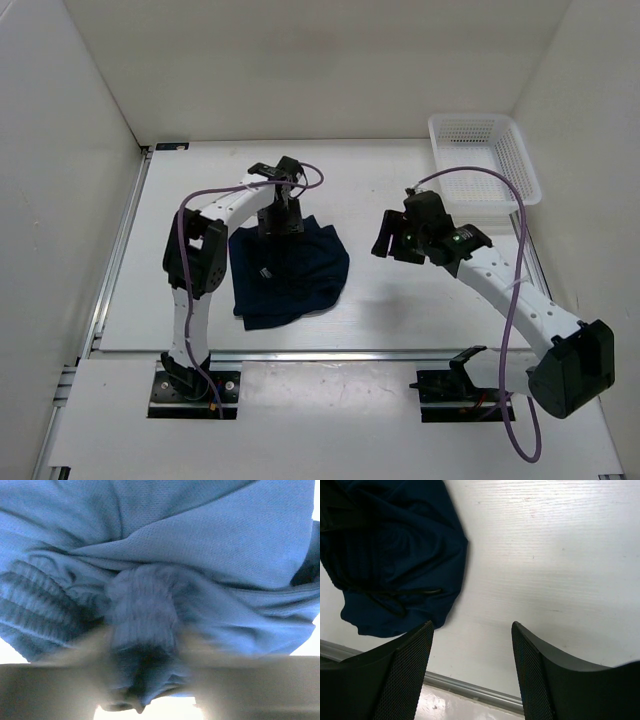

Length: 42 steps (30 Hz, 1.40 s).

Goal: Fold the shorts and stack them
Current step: Fold the shorts

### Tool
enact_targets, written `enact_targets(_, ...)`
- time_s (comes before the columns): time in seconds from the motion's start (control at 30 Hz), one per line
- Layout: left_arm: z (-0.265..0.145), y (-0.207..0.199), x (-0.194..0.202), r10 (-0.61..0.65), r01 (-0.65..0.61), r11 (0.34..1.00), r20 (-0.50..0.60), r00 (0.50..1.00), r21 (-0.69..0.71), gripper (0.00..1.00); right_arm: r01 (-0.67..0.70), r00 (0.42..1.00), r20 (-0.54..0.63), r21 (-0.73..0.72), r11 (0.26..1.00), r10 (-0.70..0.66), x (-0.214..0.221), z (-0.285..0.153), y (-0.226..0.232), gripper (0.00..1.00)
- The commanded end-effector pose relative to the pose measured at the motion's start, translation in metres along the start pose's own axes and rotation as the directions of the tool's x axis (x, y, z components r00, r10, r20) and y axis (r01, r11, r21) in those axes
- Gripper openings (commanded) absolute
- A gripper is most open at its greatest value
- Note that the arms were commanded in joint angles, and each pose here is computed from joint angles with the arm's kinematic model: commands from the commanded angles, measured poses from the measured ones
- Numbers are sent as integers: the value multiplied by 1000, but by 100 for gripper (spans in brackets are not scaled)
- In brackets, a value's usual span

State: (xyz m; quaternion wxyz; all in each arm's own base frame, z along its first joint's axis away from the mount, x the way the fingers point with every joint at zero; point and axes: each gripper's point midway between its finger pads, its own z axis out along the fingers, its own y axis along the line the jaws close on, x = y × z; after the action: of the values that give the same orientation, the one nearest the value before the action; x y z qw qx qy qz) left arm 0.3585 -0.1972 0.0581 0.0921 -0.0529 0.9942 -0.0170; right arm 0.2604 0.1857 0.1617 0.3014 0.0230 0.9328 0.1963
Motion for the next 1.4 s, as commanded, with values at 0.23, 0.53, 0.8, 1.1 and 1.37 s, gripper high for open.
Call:
enact_targets(0.23, -109, 22, -2, -61, 42, 989, 132, 989, 143, 10, 21, 1000, -11, -14, 1000, -21, 1, -5, -6, 69)
enact_targets(0.53, -104, 59, 32, -96, 85, 976, 46, 994, 201, 10, 101, 965, -206, -283, 954, -163, 13, 76, 67, 93)
enact_targets(0.8, -100, 87, 30, -135, 125, 974, 42, 990, 190, 10, 111, 914, -323, -383, 917, -246, 61, 117, 112, 93)
enact_targets(1.1, -73, 130, 56, -215, 215, 962, -22, 976, 170, 42, 97, 896, -368, -384, 918, -249, 96, 143, 121, 56)
enact_targets(1.37, -27, 147, 60, -288, 300, 941, -98, 953, 158, 67, 100, 898, -369, -359, 928, -240, 102, 151, 117, 11)
